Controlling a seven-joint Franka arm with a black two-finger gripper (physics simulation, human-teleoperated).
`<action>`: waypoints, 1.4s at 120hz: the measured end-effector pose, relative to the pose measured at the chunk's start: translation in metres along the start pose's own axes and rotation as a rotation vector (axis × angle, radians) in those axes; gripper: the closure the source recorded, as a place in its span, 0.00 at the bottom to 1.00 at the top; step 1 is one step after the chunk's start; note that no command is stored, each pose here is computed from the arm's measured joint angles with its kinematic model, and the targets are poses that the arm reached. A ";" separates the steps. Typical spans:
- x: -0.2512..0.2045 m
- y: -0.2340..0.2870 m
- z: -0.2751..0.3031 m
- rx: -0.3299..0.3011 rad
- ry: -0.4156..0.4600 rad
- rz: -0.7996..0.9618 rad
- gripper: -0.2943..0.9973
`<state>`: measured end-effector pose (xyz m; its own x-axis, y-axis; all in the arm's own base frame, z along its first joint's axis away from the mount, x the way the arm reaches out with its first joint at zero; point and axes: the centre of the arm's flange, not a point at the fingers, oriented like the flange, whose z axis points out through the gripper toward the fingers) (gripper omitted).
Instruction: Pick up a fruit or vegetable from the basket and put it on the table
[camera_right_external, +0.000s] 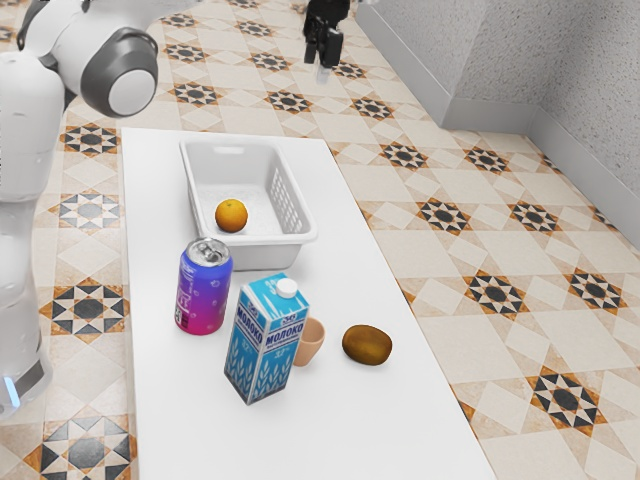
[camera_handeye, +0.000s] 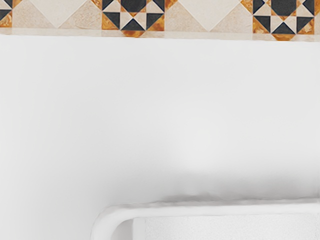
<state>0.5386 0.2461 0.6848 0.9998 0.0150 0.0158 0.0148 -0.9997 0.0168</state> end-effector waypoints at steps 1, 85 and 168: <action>0.002 0.002 0.002 -0.001 -0.003 0.004 0.23; -0.110 0.119 0.073 -0.167 -0.107 0.278 0.23; -0.173 0.096 0.168 -0.051 -0.087 0.168 0.23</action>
<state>0.3700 0.1452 0.5154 0.9858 -0.1556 -0.0639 -0.1509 -0.9859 0.0721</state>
